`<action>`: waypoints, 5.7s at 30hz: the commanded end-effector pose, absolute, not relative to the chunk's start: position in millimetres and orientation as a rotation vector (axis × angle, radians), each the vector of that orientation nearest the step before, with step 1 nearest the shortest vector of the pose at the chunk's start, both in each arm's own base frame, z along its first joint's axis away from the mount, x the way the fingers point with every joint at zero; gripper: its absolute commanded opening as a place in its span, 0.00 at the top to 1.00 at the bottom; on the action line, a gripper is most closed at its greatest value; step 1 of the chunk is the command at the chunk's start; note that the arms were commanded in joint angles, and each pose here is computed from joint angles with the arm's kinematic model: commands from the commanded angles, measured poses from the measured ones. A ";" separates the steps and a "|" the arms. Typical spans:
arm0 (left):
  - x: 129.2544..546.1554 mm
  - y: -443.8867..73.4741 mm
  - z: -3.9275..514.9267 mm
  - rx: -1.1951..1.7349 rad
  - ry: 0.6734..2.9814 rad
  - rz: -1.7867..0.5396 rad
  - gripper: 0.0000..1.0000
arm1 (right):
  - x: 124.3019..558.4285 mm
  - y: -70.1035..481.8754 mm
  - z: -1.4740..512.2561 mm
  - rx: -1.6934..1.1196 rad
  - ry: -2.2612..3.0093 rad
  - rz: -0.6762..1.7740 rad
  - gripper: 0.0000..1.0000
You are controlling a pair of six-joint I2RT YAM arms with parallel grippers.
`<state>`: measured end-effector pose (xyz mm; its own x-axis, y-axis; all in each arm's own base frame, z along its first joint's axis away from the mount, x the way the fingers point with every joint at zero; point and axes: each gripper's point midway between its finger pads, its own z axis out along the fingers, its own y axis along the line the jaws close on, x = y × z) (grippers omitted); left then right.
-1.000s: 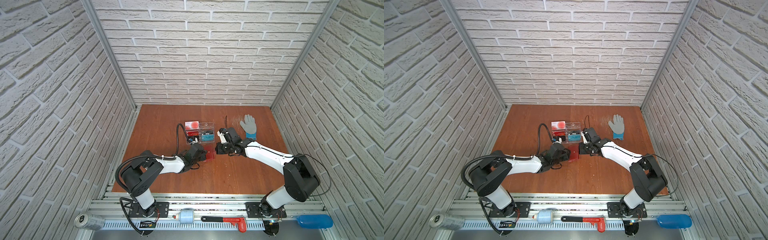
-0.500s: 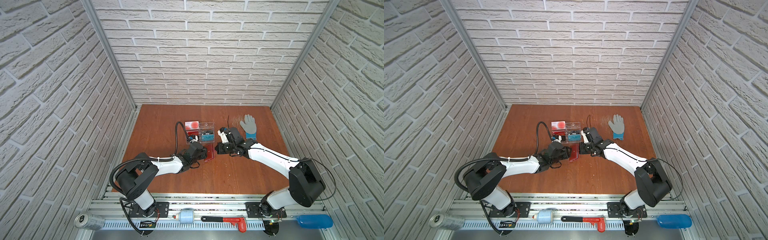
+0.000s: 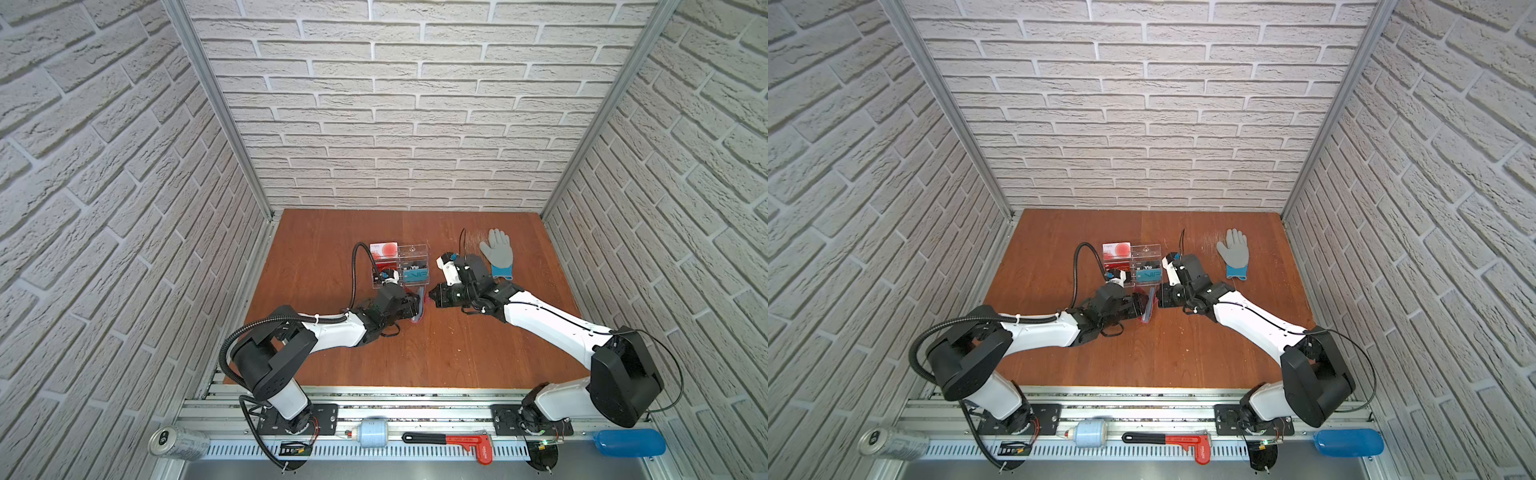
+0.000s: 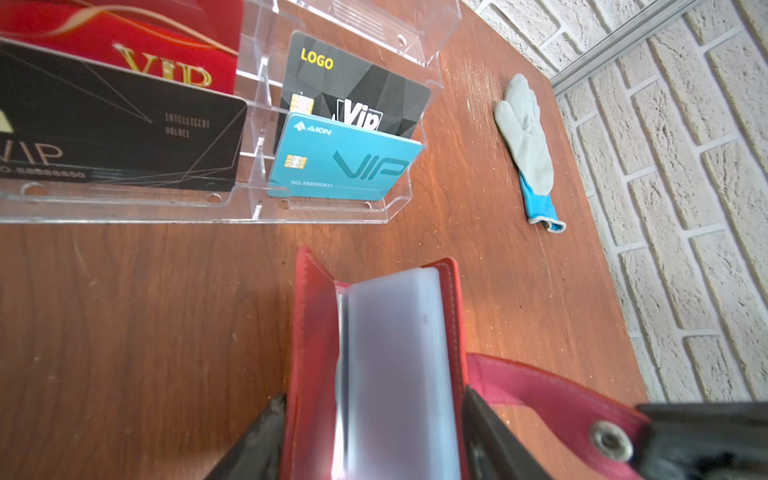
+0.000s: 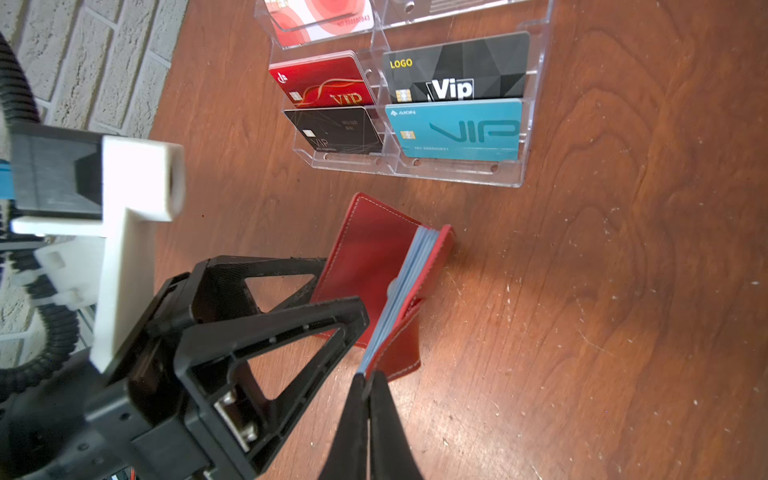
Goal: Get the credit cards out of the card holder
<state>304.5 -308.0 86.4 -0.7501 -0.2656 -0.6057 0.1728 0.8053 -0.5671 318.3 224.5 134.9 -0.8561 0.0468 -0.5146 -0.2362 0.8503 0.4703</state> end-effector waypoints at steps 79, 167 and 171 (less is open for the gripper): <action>283.2 -283.3 30.6 -0.276 2.324 -0.794 1.00 | 330.7 212.0 34.7 -0.086 2.859 0.556 0.63; 284.4 -283.8 29.4 -0.296 2.311 -0.795 1.00 | 321.7 257.9 74.6 -0.223 2.700 0.826 0.69; 283.9 -283.0 29.9 -0.297 2.310 -0.795 1.00 | 321.0 262.4 76.4 -0.224 2.688 0.868 0.69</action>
<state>284.1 -283.5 29.4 -0.7641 -0.3965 -0.5088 -0.0031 0.7910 -0.6118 321.4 251.8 64.2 -0.9504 -0.0572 -0.3057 -0.2111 0.8406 0.4988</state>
